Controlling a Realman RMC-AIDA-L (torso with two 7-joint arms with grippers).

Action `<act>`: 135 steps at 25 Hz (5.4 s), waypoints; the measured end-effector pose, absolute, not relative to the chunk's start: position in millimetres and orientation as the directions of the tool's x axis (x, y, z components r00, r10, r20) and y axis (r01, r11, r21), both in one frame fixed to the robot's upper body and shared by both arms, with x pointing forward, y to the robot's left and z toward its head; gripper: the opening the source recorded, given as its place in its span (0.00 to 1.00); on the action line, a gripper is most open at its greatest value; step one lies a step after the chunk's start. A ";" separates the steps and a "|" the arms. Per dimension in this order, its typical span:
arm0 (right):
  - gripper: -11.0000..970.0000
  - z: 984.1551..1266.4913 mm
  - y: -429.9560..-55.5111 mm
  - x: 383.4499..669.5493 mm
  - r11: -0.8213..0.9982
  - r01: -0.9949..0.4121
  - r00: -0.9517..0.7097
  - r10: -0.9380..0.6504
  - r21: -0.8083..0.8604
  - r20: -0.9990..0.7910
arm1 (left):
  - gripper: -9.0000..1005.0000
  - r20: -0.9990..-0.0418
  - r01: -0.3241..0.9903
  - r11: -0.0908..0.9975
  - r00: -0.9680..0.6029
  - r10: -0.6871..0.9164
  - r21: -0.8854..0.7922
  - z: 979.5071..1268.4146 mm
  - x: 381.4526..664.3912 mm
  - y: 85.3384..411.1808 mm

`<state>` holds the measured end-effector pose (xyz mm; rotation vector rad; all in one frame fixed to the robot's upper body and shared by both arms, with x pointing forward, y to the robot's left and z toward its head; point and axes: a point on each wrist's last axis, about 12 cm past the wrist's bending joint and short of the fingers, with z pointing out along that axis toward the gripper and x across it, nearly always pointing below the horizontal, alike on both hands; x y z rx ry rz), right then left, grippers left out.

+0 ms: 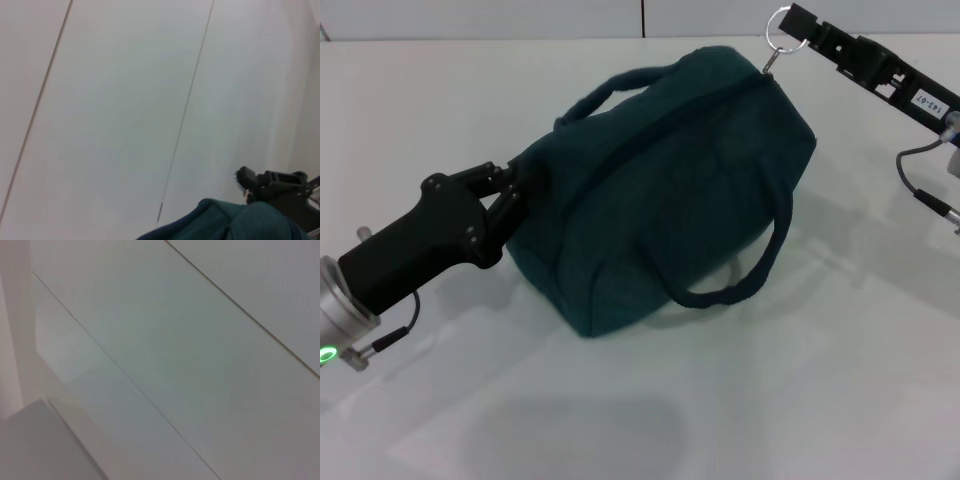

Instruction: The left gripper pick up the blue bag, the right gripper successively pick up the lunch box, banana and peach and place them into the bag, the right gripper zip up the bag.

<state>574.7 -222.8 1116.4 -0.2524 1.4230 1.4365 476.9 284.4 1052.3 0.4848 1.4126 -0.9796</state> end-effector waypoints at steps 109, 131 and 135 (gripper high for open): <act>0.24 1071.4 -269.4 557.3 0.464 -0.531 -0.426 0.577 0.709 -0.696 | 0.10 -0.792 0.917 0.377 -0.131 0.596 0.132 1242.2 556.6 153.4; 0.90 1103.2 -304.1 504.0 0.422 -0.847 -0.131 0.425 0.324 -0.896 | 0.52 -0.983 0.867 0.489 -0.160 0.094 -0.094 1220.1 519.0 236.6; 0.90 1103.9 -303.9 485.3 0.356 -0.919 -0.056 0.312 0.171 -0.949 | 0.71 -0.990 0.899 0.416 -0.141 -0.024 -0.138 1187.5 491.6 268.4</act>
